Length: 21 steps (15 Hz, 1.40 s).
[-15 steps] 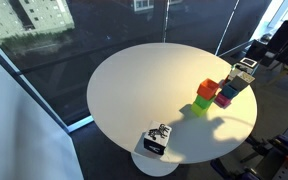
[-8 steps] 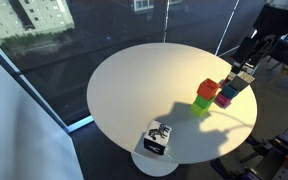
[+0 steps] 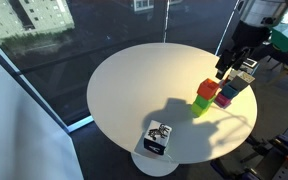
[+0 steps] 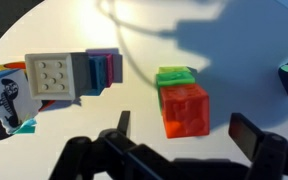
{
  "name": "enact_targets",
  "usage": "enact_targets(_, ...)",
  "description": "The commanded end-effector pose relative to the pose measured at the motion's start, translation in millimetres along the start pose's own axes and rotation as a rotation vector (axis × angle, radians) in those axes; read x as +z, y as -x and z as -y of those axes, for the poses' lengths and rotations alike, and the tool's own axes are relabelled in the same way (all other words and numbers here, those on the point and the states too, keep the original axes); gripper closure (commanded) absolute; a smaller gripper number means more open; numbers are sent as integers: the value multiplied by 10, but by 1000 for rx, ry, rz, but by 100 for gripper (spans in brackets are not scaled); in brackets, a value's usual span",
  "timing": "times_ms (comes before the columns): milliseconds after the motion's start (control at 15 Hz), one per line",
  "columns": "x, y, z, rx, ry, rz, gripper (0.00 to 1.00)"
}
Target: Put the orange block on top of the soft white cube
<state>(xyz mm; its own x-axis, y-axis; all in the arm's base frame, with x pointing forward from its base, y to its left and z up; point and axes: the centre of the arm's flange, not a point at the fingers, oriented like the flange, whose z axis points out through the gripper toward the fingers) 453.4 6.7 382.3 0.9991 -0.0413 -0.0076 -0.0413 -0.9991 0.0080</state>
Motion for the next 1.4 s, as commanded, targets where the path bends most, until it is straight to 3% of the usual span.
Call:
enact_targets(0, 70, -176, 90, -4, 27, -12, 0)
enact_targets(1333, 524, -343, 368, -10, 102, 15, 0)
